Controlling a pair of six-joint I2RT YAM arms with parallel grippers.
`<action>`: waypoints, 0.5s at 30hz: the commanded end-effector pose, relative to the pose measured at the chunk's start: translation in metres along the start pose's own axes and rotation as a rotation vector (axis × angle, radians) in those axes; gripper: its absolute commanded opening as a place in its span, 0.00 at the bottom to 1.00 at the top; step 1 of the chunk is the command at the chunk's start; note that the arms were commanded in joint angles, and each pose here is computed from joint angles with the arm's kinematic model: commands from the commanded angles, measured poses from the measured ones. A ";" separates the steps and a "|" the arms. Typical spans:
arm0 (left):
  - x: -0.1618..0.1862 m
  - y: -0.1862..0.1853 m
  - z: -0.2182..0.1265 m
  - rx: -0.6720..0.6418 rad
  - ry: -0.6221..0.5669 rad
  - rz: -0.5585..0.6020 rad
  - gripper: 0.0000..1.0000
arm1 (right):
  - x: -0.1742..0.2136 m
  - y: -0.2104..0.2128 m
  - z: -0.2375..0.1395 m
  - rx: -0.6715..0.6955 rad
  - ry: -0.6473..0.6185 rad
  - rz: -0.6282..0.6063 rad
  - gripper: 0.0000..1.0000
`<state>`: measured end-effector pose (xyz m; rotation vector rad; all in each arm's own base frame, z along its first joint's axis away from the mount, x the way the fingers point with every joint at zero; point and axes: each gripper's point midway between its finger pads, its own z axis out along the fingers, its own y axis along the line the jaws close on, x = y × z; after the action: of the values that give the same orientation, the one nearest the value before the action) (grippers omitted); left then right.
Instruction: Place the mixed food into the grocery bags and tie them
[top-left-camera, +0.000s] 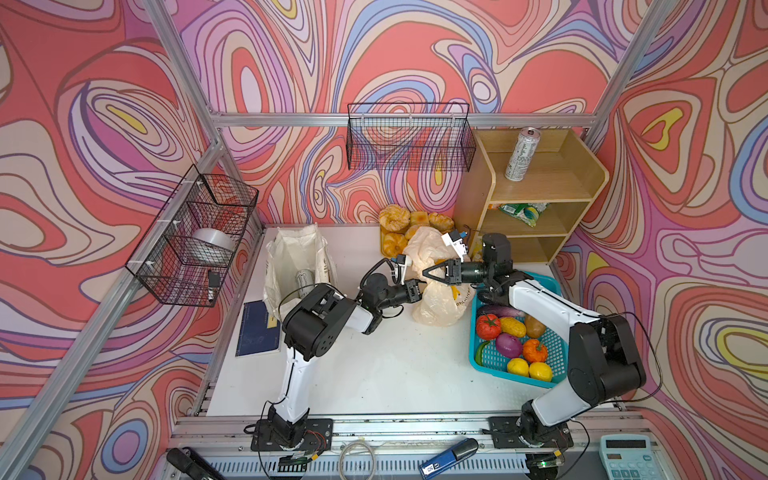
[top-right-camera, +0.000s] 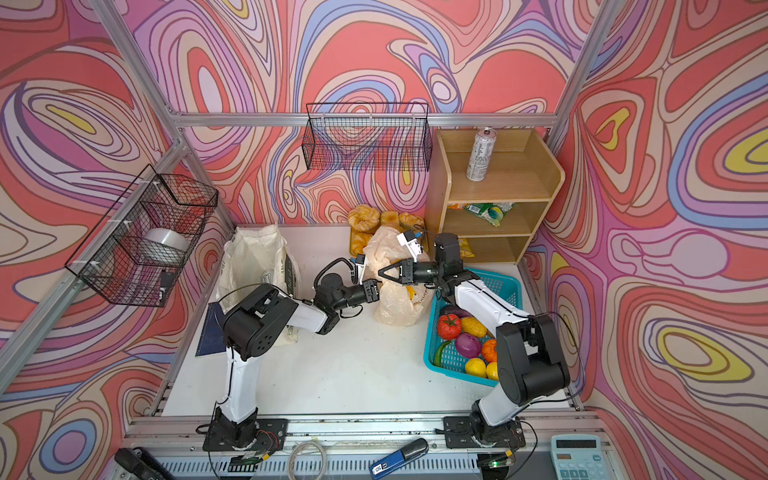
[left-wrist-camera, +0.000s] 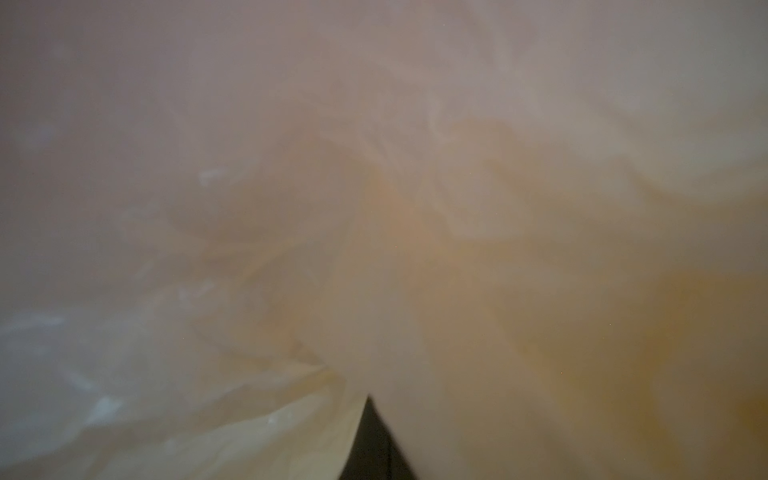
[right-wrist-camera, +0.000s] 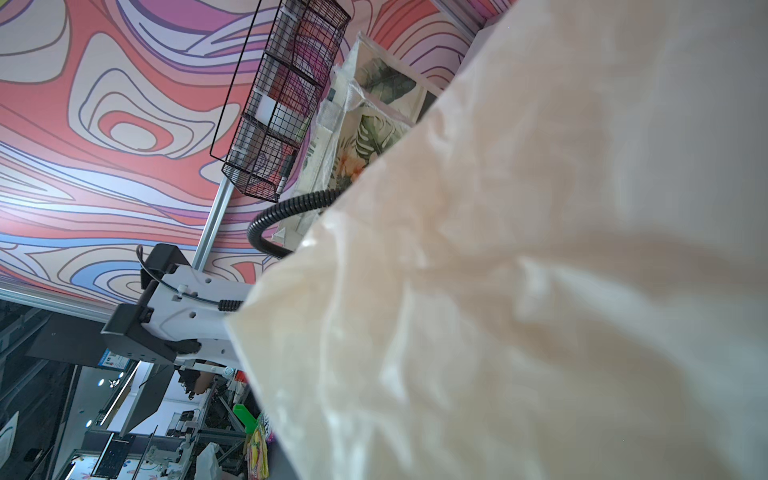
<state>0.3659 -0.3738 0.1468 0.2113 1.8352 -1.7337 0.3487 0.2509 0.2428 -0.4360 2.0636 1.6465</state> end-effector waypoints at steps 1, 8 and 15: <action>-0.020 -0.009 -0.027 -0.006 -0.079 0.037 0.01 | -0.002 -0.003 -0.007 0.016 -0.021 -0.005 0.00; -0.036 -0.036 -0.066 -0.005 -0.128 0.107 0.18 | -0.004 -0.005 -0.013 0.022 -0.034 -0.006 0.00; -0.056 -0.072 -0.076 0.045 -0.178 0.163 0.26 | -0.004 -0.002 -0.013 0.005 -0.030 -0.010 0.00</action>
<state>0.3550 -0.3002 0.2141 0.1682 1.6900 -1.6347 0.3557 0.2391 0.2383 -0.3883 2.0710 1.6292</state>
